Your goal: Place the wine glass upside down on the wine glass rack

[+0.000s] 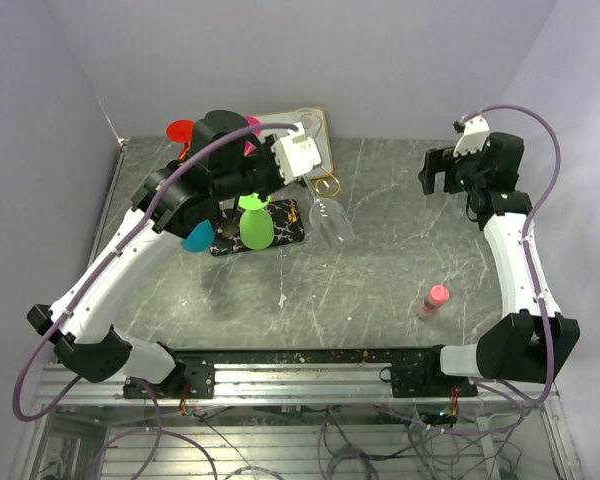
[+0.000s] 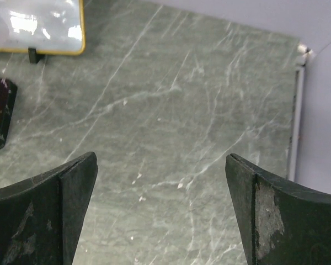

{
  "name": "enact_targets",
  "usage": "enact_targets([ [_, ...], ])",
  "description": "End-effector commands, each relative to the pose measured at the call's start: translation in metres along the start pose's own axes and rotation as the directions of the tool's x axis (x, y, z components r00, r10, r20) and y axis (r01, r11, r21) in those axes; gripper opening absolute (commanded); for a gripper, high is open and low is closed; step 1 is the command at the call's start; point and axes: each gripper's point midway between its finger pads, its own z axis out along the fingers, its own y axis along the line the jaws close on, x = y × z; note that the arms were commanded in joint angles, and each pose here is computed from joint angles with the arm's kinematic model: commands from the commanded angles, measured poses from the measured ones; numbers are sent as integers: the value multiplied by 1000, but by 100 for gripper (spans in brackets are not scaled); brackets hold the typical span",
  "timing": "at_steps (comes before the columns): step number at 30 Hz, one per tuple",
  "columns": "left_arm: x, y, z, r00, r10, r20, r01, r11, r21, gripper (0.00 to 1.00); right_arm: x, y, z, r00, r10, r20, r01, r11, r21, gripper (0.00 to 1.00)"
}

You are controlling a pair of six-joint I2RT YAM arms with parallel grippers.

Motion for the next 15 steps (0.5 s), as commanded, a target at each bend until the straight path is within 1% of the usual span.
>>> enact_targets([
  [1,1,4,-3,989,138,-50,-141,988,-58,7,3,7,0,999,-6,53,9,999,-52,100],
  [7,12,-3,17,959,245,-145,-260,962,-89,7,20,3,0,999,11,35,-10,999,-51,100],
  [11,27,-8,30,910,339,-240,-370,924,-97,7,27,0,2,1000,19,23,-18,999,-51,100],
  [15,38,-14,39,871,396,-291,-434,898,-79,7,36,-2,6,1000,23,3,-23,998,-54,100],
])
